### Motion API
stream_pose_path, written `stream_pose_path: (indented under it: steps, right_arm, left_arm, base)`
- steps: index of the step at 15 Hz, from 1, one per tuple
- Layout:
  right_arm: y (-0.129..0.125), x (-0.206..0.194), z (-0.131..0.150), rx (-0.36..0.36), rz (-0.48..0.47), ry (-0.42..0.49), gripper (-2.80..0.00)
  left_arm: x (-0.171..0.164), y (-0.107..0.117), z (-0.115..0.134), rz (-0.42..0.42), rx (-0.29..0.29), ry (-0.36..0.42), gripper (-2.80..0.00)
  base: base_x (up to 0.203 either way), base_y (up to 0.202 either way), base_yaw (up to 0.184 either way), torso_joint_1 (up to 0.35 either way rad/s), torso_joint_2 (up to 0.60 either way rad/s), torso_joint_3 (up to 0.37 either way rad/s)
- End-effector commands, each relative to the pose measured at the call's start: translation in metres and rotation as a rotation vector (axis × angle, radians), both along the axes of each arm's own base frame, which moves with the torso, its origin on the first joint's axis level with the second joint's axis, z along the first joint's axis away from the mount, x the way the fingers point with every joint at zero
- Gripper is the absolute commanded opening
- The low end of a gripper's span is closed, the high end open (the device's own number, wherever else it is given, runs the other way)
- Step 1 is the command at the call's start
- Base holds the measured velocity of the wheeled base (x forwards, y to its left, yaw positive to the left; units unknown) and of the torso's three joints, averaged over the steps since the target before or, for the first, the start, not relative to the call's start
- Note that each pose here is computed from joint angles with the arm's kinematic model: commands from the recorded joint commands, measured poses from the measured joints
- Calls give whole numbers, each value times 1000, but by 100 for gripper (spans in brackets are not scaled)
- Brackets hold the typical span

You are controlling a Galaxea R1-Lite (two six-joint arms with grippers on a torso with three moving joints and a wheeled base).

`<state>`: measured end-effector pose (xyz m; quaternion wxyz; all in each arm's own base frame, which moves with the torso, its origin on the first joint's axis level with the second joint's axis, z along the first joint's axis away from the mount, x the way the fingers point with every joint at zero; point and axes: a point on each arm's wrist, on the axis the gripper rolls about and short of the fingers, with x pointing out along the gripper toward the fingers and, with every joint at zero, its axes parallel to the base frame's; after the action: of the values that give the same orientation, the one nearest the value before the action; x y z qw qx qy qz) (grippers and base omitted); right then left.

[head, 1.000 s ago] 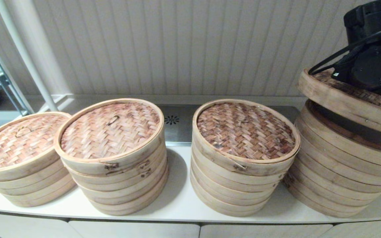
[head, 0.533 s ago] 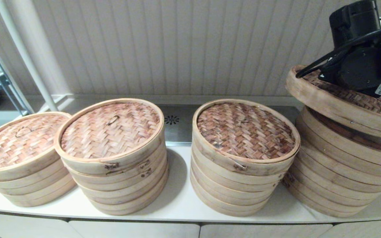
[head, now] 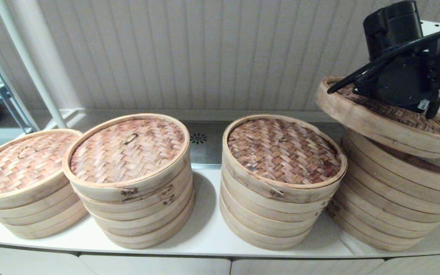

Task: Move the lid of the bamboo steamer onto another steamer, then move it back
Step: Put the steamer

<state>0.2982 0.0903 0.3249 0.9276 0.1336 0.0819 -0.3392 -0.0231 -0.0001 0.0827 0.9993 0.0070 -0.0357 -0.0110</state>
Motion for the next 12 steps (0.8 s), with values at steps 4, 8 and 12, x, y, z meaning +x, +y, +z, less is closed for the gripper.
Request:
stream_pose_path:
  steps: [4,8,12]
  right_arm:
    - [8,3,-1,-10,3,0,-280]
    - [24,-3,0,-14,43,-6,-280]
    - [46,-7,-5,-31,113,13,-280]
  left_arm:
    - [2,0,-8,0,0,28,-280]
    - [2,0,-8,-1,-2,26,-280]
    - [2,0,-8,-1,-4,22,-280]
  base:
    - [0,0,0,0,0,0]
    - [0,0,0,0,0,0]
    - [0,0,0,0,0,0]
